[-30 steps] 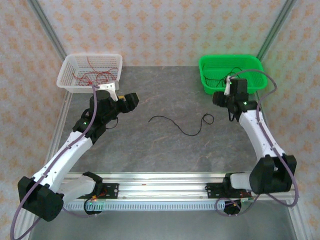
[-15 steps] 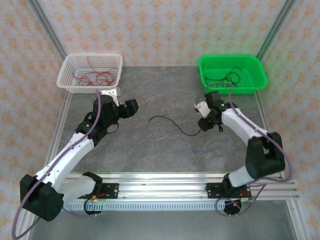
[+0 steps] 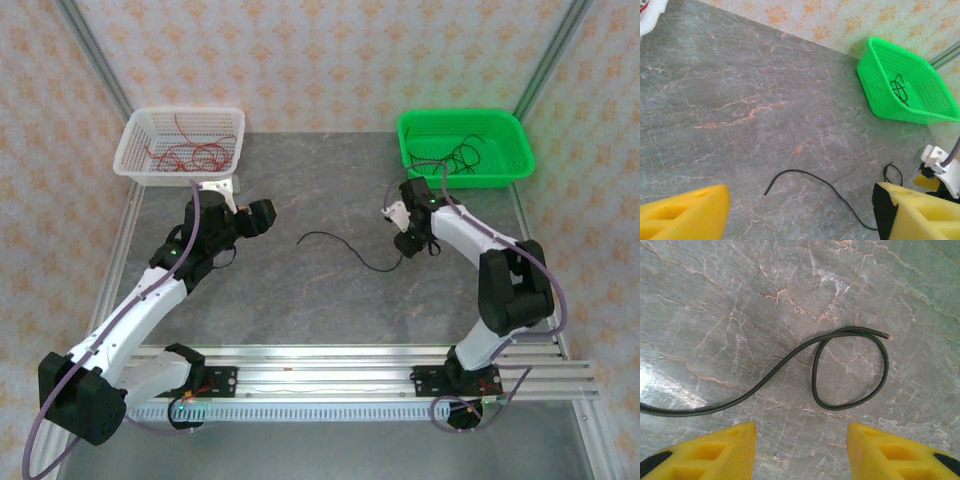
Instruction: Untangle the cables
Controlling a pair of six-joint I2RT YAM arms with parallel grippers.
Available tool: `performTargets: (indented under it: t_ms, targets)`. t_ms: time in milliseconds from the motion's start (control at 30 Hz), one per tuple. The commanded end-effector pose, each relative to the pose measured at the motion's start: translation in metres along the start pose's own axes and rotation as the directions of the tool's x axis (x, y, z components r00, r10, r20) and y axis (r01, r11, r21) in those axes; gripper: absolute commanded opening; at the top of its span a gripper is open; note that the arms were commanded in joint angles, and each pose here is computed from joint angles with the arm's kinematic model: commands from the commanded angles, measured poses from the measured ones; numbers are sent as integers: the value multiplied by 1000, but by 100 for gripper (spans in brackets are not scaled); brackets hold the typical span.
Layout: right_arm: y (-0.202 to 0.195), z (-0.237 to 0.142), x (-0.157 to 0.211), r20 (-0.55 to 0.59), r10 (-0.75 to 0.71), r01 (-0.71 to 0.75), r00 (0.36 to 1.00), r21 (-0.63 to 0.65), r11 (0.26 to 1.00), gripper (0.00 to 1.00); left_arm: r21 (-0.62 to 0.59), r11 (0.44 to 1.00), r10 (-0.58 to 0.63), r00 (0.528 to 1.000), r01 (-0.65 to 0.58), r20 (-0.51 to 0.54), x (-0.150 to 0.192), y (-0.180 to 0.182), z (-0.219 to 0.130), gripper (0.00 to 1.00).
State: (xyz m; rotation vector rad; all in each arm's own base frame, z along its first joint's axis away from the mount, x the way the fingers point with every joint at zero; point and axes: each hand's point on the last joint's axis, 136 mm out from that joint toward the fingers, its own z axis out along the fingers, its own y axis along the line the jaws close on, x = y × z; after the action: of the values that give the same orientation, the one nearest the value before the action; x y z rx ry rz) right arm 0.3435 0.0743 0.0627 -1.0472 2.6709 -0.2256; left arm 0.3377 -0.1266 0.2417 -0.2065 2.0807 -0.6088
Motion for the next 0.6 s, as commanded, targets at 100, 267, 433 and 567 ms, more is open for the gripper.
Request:
performTargets:
  t_ms: [100,267,433,567]
  targets:
    - [-10,12,-2,-51,-33,36,998,42,998,50,-17,1000,0,1000,0,4,-3,0,-3,76]
    - [-11,24,0,-77,-43,46,996,42,998,49,-30,1000,0,1000,0,1,-4,1,-4,76]
    - [-8,40,6,-103,-45,46,994,1,999,44,-40,999,-3,1000,3,-2,-4,3,-4,76]
    - [-12,51,11,-121,-37,35,992,-21,999,40,-45,999,-5,1000,5,-3,-5,3,-5,76]
